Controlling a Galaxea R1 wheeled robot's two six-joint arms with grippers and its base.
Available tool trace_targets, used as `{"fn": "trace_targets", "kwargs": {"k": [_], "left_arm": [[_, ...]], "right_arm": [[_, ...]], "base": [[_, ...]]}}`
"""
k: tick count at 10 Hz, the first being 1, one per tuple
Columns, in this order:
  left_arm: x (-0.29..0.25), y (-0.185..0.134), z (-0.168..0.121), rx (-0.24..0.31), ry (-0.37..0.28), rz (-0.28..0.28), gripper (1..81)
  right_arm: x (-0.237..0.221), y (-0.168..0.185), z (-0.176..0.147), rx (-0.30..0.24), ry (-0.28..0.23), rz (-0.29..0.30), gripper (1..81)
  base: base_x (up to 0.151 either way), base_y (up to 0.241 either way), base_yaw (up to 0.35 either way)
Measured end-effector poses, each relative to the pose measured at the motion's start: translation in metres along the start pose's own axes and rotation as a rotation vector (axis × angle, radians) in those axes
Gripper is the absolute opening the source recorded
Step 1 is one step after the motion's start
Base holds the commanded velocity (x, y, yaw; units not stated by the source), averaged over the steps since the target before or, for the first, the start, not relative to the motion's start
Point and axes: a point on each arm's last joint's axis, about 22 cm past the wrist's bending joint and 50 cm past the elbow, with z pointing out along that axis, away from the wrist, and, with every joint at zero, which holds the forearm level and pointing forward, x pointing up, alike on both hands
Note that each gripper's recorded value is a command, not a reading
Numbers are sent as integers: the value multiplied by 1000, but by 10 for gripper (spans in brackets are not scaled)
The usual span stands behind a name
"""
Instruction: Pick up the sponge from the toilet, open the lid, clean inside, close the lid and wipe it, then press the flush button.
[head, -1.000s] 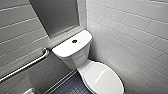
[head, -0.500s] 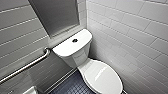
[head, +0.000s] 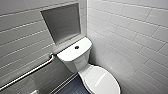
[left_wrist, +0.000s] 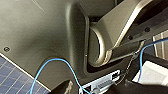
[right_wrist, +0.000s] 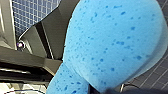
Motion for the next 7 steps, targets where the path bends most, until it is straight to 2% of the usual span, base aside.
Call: {"fn": "trace_targets", "kwargs": {"k": [3, 7], "left_arm": [[-2, 1, -16, 34, 39, 20, 811], [-47, 9, -21, 67, -3, -10, 811]], "right_arm": [[-52, -9, 8, 2, 0, -35, 10], [-102, -2, 11, -43, -17, -52, 10]], "base": [[0, 0, 0], [0, 0, 0]]}}
